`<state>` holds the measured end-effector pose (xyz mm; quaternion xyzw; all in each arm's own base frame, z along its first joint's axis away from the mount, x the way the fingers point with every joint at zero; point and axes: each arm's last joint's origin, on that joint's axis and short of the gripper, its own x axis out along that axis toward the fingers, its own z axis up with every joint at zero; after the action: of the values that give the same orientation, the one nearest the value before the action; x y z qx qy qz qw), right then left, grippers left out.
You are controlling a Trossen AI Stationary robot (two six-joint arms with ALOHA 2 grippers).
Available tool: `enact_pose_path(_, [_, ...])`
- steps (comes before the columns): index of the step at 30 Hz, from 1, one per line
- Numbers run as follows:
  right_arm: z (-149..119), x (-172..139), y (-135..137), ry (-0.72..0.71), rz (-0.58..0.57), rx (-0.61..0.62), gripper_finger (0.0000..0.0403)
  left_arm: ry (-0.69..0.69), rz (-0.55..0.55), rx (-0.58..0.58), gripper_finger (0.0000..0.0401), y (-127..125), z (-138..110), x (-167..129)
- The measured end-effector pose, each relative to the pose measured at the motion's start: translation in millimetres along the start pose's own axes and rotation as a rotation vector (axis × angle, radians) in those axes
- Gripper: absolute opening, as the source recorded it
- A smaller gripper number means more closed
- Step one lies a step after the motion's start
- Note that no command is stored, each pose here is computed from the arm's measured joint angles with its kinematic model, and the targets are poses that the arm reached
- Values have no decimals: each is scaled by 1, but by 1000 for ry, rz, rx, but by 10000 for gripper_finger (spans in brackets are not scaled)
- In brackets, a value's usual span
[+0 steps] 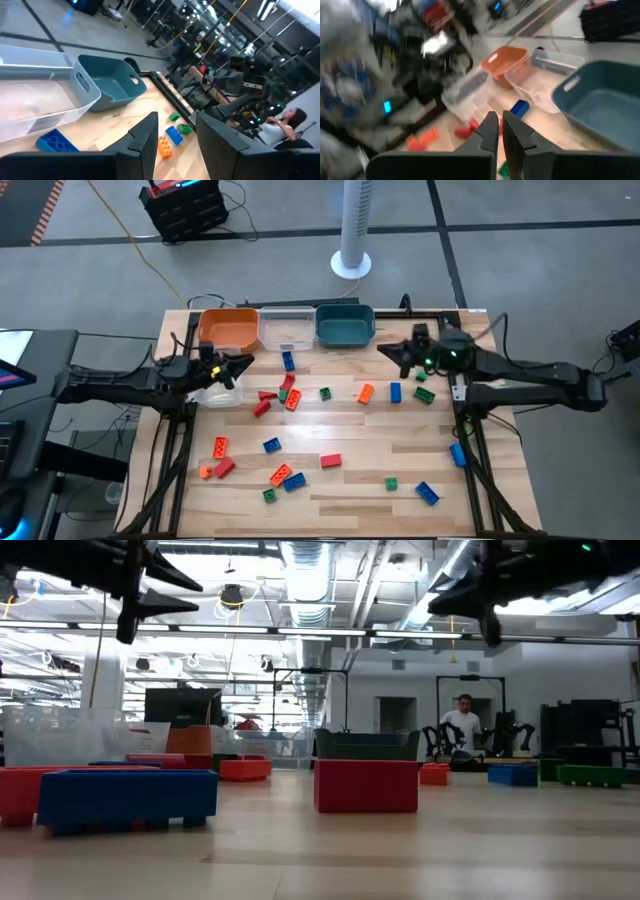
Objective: Sort blocks
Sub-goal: Put the green game piece into the blue bin
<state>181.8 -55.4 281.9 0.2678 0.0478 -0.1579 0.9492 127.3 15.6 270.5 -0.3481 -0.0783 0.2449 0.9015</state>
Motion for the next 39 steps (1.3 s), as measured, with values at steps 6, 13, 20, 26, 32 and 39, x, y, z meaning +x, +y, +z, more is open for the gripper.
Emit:
enact_pose_path(6, [19, 43, 15, 246, 31, -236, 75, 98, 33, 32, 125, -12, 15, -3])
enact_pose_path(13, [3, 104, 28, 517, 51, -463, 184, 227, 110, 118, 125, -19, 33, -17])
enact_pose_path(20, [-26, 160, 32, 782, 57, -580, 261, 246, 161, 150, 125, -22, 44, -26])
enact_pose_path(26, [-44, 194, 29, 898, 110, -665, 260, 202, 219, 119, 125, -20, 46, -26])
enact_pose_path(32, [-66, 216, 20, 960, 158, -707, 259, 233, 254, 108, 125, -16, 43, -28])
enact_pose_path(39, [-88, 232, 11, 1022, 165, -788, 266, 259, 263, 134, 125, -14, 41, -29])
